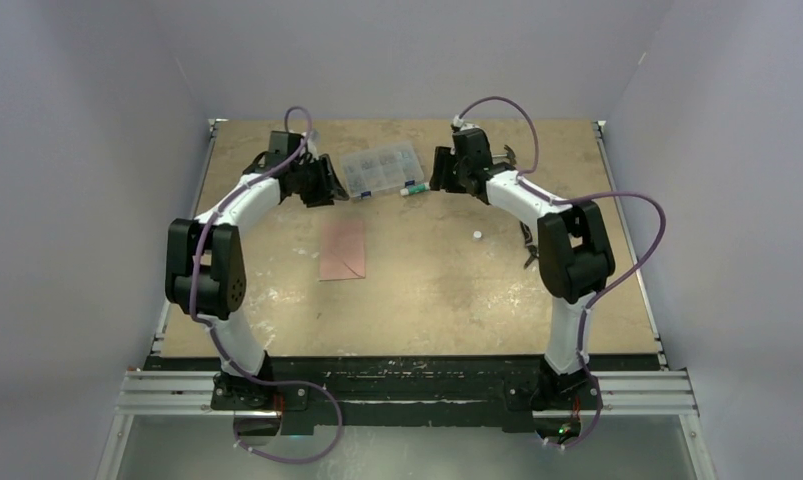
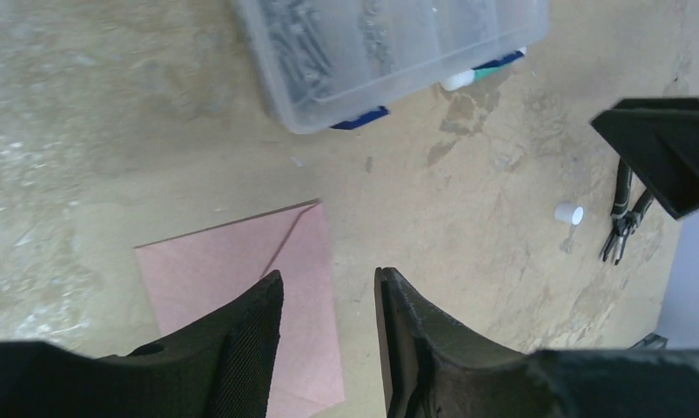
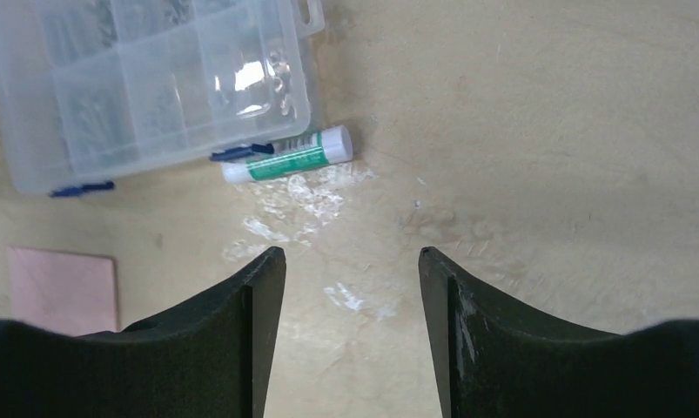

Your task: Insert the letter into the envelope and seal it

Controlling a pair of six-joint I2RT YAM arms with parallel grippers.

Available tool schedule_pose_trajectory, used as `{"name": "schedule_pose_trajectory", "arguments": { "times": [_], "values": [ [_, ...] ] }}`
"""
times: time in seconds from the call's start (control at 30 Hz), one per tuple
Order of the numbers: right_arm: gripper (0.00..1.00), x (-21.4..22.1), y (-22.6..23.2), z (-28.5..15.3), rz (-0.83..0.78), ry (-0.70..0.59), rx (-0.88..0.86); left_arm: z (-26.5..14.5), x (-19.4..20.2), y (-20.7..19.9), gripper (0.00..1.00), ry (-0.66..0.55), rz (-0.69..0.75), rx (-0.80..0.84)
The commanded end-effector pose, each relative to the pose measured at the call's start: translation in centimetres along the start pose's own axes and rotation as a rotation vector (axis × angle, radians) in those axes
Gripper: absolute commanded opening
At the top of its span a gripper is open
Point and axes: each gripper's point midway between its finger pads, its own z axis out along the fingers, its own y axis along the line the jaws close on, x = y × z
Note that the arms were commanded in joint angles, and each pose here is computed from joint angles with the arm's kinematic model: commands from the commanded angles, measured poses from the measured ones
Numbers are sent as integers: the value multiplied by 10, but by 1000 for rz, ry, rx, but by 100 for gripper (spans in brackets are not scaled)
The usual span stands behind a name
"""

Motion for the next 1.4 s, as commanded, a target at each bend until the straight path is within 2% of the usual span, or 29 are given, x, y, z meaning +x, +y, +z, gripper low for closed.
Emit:
{"name": "schedule_pose_trajectory", "arguments": {
  "times": [0.0,0.13,0.33,0.5,0.63,0.77,0.93,1.37],
  "values": [
    [62,-9,14,13,-324,-67,-254,-6,-11,-38,43,-113,128,17],
    [64,-7,7,32,-544,-71,-312,3,3,-54,45,-91,159,42],
    [64,-19,10,64,-744,-101,-340,13,13,-64,46,-50,145,78],
    [63,-24,7,79,-845,-162,-328,17,16,-63,45,-21,136,71],
    [62,-12,13,84,-919,-121,-423,19,18,-62,45,0,131,66],
    [62,-4,28,77,-942,-109,-536,21,16,-60,45,7,135,51],
    [58,-3,22,81,-953,-95,-488,24,15,-59,44,13,123,44],
    [53,25,22,74,-925,19,-491,25,21,-53,43,30,128,25]
  ]
}}
